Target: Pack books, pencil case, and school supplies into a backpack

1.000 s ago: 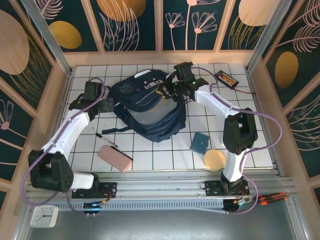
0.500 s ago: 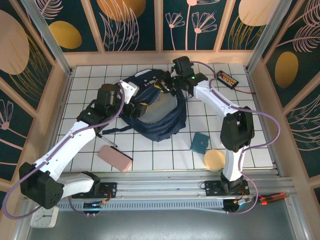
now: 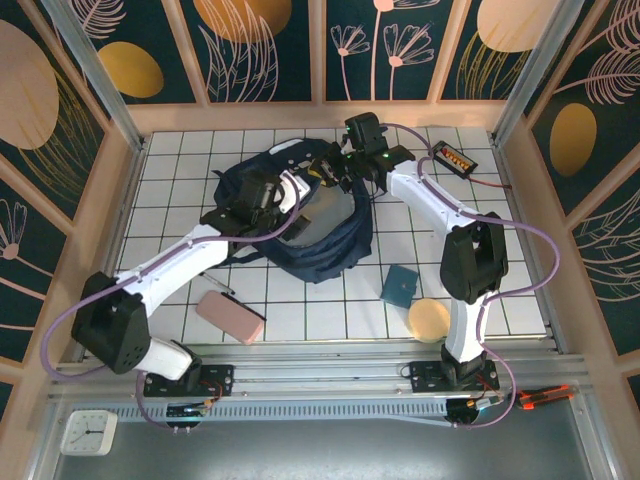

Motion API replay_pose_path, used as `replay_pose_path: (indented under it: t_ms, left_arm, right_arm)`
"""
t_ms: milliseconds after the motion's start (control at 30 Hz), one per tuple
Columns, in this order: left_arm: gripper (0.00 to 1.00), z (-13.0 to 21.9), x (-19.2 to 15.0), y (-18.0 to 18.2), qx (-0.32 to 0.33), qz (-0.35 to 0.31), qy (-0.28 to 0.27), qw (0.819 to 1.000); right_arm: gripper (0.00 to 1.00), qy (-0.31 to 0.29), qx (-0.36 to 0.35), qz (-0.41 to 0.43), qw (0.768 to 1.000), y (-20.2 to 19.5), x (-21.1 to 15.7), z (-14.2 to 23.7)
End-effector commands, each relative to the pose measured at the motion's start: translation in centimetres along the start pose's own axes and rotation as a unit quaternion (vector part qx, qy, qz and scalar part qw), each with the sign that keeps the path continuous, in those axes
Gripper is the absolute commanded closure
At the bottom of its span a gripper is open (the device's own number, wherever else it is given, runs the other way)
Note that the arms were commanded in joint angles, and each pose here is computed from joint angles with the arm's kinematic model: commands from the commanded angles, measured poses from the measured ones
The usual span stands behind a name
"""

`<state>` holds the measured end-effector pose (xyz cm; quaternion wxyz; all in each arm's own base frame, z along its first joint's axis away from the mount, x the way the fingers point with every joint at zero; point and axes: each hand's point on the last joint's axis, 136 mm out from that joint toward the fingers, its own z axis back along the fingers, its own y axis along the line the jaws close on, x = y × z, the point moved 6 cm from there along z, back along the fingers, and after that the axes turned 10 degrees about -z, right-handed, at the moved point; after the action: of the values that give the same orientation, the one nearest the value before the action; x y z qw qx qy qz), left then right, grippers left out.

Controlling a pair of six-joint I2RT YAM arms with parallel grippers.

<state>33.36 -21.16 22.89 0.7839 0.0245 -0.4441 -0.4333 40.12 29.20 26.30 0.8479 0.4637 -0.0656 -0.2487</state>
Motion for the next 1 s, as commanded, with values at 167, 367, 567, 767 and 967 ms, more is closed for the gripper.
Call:
replay_pose_path:
  t_ms: [167,367,567,767,967]
  left_arm:
    - [0.94,-2.6,2.3,3.0,0.091,0.038,0.015,0.995]
    - [1.0,-2.7,2.7,3.0,0.073,0.068,0.01,0.995]
    - [1.0,-2.5,3.0,3.4,0.055,0.098,0.001,0.994]
    - [1.0,-1.7,3.6,3.9,0.044,0.117,-0.013,0.992]
    - [1.0,-1.5,3.1,3.8,0.029,0.13,-0.011,0.991]
  right_arm:
    - [0.8,-0.02,0.052,0.03,0.998,2.1,-0.1,1.9]
    - [0.49,-0.136,0.023,0.119,0.983,0.0,-2.4,9.1]
    - [0.23,-0.202,0.059,0.363,0.907,-5.1,-11.3,13.9]
    - [0.19,-0.074,0.041,0.561,0.823,-11.4,-19.9,9.6]
    - [0.18,0.083,-0.058,0.697,0.71,-15.1,-27.5,0.2]
